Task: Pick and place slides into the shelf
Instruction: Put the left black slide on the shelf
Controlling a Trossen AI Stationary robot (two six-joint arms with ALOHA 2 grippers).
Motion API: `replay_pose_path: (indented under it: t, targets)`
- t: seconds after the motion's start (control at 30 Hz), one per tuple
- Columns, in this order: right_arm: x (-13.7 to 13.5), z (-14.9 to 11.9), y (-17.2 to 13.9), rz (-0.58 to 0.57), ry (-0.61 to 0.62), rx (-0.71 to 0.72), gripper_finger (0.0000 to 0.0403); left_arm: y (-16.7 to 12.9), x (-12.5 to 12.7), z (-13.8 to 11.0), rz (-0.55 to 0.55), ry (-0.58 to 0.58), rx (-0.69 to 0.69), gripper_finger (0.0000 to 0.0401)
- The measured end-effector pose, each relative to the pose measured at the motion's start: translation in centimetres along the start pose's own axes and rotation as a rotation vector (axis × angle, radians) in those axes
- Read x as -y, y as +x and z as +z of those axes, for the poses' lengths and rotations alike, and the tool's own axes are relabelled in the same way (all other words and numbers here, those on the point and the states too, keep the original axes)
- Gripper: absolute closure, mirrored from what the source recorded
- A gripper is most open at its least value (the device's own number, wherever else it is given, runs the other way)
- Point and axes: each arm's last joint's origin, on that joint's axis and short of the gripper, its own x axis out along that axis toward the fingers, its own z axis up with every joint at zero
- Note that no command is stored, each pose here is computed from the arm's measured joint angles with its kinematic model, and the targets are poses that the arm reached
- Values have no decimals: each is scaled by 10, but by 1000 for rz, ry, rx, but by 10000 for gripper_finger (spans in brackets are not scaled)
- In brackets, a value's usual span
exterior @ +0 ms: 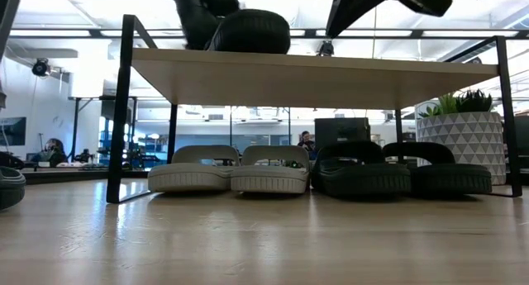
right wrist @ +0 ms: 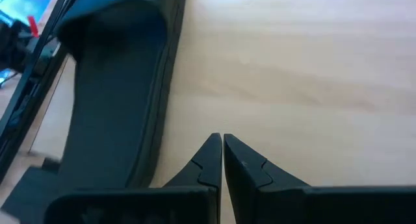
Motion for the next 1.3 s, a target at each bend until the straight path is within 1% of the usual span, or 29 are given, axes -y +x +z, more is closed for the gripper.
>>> replay_pose_path:
  t: [0.1,0.2,0.27,0.33,0.4,0.5,0.63,0.73,0.9,1.07,1.17,1.3]
  targets:
    - [0,-4,-3,6,14,-9,394,-11,8,-14,-71,-9,-46,260]
    - [1,-3,-3,1,33,-7,394,-13,14,-22,-84,-3,-50,260]
    - [1,-3,-2,0,38,-6,394,-12,17,-25,-115,-9,-68,260]
    - [1,-3,-2,2,39,-7,394,-12,23,-25,-165,-16,-72,260]
    - [1,-3,-2,4,40,-7,394,-11,31,-23,-214,2,-62,260]
    - [0,-4,-3,10,42,-9,394,-7,44,-20,-234,46,-75,260]
    - [-1,-6,-4,19,46,-13,394,-1,65,-19,-266,108,-127,260]
    - [0,-7,-6,23,47,-15,394,-1,77,-18,-257,136,-130,260]
    - [0,-8,-6,25,45,-17,394,2,86,-13,-217,123,-104,260]
    - [-1,-9,-7,27,45,-18,394,20,88,-16,-209,101,-108,260]
    - [0,-10,-8,29,43,-19,394,28,88,-20,-211,97,-135,260]
    - [0,-10,-8,30,42,-20,394,34,88,-19,-206,101,-107,260]
